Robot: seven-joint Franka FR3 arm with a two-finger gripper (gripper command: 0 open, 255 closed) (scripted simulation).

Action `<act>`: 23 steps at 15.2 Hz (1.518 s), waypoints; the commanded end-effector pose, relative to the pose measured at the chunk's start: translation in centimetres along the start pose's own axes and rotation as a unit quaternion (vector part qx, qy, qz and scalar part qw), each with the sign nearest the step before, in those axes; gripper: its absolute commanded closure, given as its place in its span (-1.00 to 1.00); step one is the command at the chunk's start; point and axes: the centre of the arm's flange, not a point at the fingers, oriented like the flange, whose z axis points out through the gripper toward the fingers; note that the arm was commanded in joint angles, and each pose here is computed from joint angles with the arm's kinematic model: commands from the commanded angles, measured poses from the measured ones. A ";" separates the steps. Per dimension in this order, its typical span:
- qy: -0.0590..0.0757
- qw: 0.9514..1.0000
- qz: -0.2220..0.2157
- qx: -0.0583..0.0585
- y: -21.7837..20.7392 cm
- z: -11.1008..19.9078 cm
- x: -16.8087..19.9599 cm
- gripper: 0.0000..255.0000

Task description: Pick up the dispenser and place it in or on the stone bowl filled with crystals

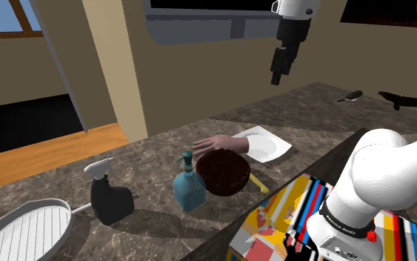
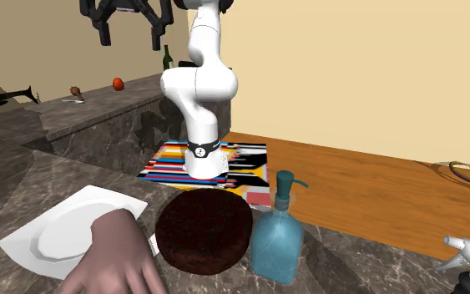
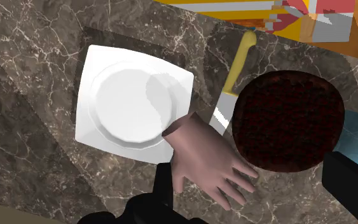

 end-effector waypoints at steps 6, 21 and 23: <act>-0.003 1.000 0.009 0.004 -5.5 2.8 2.3 -1.00; -0.011 0.999 0.036 0.014 -21.7 10.9 9.6 -1.00; -0.012 0.999 0.040 0.016 -23.9 12.0 10.6 -1.00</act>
